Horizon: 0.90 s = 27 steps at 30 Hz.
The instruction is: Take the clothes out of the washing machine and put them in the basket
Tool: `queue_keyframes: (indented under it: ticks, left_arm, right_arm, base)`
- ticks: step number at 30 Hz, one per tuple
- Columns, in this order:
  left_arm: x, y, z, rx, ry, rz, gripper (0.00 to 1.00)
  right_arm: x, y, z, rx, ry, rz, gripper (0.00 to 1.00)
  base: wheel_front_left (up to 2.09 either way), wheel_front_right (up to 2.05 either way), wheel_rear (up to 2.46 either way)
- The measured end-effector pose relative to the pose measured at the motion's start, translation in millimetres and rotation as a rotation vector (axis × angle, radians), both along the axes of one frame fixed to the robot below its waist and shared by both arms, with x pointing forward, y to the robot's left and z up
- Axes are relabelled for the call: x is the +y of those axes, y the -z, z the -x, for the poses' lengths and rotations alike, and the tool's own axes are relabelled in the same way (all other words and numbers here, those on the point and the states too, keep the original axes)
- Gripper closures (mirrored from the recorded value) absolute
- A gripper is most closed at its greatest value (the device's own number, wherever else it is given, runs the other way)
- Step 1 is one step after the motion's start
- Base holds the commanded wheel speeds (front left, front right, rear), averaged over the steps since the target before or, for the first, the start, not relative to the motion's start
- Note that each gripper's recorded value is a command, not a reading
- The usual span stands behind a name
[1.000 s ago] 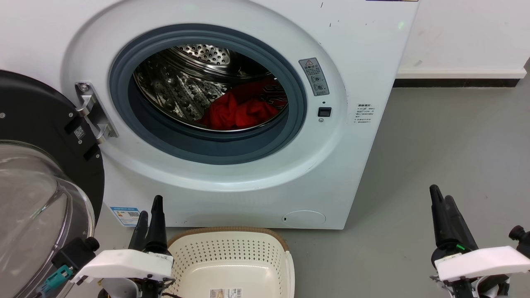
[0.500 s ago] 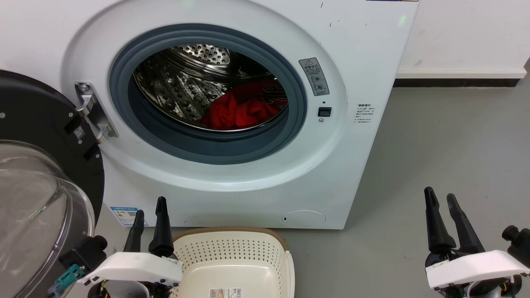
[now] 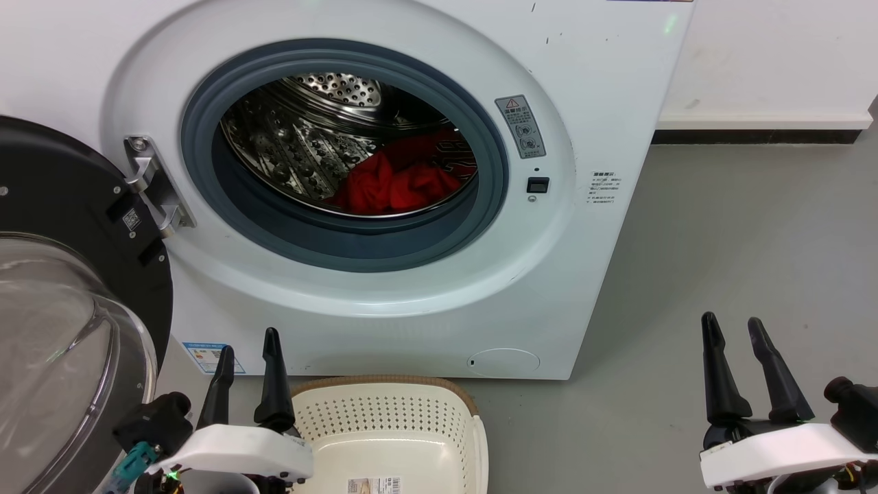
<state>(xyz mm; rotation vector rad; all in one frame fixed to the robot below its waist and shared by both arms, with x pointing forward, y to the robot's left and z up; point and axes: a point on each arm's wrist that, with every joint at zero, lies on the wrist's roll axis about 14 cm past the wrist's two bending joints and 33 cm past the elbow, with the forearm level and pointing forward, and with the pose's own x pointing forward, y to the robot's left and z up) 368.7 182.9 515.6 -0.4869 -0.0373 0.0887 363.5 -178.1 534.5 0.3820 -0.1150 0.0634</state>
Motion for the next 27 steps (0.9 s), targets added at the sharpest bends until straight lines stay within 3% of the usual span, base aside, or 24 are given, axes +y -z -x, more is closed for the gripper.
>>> queue_keyframes:
  ticks: [27]
  left_arm:
    - [-5.2,-2.2,7.8,-0.033,-0.004,-0.242,0.0]
  right_arm:
    - [4.7,-7.7,7.4,-0.061,0.002,0.226,0.0]
  base:
    - [0.0,0.0,0.0]
